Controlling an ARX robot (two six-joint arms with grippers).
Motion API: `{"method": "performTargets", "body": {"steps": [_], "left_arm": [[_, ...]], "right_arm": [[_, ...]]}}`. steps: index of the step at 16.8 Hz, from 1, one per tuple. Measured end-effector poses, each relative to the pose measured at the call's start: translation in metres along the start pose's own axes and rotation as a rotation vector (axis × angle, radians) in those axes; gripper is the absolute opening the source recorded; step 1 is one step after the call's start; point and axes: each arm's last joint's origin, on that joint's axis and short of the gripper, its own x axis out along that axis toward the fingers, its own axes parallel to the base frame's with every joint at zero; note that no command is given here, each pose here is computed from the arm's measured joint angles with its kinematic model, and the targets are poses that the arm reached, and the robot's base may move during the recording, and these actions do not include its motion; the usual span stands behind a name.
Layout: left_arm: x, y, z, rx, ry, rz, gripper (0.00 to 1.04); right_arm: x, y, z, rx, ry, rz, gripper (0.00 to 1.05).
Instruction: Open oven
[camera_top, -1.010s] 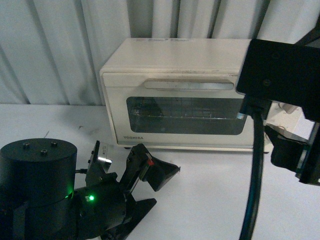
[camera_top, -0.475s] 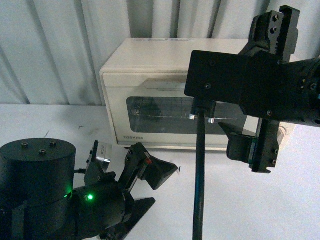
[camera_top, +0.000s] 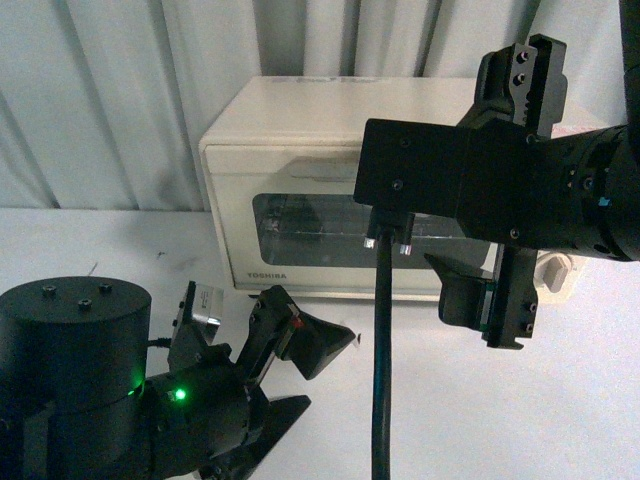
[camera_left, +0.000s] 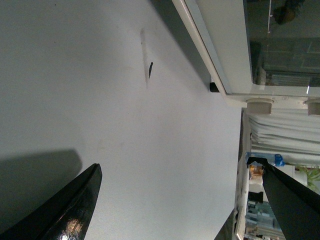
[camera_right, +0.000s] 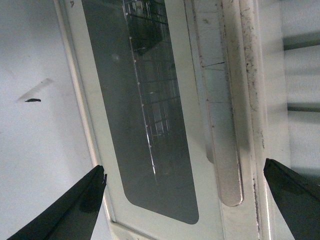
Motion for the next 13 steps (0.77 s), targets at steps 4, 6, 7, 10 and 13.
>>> {"method": "performTargets", "body": {"steps": [4,6,7,10,13], "left_arm": [[0.000,0.001,0.000,-0.005,-0.002,-0.003,0.98],[0.000,0.001,0.001,-0.007,-0.003,-0.004,0.98],[0.000,0.001,0.001,-0.009,-0.004,-0.004,0.98],[0.000,0.001,0.001,-0.012,-0.004,-0.003,0.98],[0.000,0.001,0.001,-0.012,-0.004,-0.003,0.98]], "right_arm": [[0.008,0.005,-0.001,0.002,0.003,0.027,0.98],[0.011,0.003,-0.001,0.007,0.002,0.035,0.98],[0.012,0.003,-0.001,0.007,0.000,0.036,0.98],[0.012,0.003,-0.001,0.010,0.003,0.047,0.98],[0.008,0.002,0.000,0.020,0.005,0.068,0.98]]}}
